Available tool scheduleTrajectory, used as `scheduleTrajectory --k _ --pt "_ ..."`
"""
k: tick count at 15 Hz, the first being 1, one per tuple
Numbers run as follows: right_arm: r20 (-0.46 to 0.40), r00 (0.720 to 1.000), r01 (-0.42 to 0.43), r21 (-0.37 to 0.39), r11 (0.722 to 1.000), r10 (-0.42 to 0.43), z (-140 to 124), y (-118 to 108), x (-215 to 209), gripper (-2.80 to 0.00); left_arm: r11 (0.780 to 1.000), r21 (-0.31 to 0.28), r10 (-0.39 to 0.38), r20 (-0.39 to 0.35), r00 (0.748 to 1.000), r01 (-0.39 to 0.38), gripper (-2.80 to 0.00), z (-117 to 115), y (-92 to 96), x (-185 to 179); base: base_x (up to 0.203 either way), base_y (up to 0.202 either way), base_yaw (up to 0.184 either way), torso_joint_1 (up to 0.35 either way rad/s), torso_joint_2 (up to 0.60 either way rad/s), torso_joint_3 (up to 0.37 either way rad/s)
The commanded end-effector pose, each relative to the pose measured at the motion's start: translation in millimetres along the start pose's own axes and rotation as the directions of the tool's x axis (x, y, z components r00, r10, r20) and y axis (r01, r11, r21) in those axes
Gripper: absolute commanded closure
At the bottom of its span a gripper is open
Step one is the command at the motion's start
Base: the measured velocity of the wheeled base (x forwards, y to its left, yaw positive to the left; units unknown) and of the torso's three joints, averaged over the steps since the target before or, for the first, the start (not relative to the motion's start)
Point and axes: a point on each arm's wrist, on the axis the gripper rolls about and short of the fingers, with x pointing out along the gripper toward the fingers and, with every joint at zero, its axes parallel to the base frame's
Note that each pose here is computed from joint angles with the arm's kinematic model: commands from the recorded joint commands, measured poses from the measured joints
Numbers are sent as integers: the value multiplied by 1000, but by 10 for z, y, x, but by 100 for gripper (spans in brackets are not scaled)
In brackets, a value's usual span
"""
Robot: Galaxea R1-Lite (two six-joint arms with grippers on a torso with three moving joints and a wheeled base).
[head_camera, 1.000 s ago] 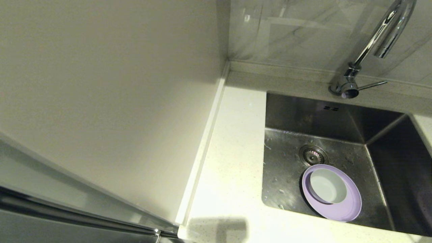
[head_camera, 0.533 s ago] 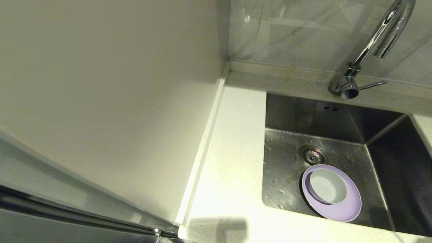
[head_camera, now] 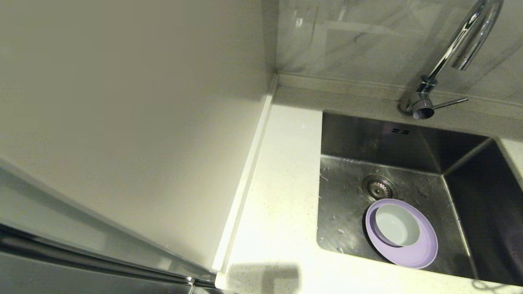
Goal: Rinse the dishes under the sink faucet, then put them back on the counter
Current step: Place the bowl on the table
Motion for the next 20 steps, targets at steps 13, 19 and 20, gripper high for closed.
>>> scheduleTrajectory --k 13,19,20 --pt "-392 832 -479 -147 866 393 -25 1264 1281 -280 1000 -1 0 -2 1000 0 0 -8 0 2 0 0 0 0 0 0" --pt "-572 692 -610 -137 781 440 -555 1696 1118 -280 1000 -1 0 -2 1000 0 0 -8 0 2 0 0 0 0 0 0" --pt "-604 673 -612 -132 780 426 -648 1704 1156 -280 1000 -1 0 -2 1000 0 0 -8 0 2 0 0 0 0 0 0"
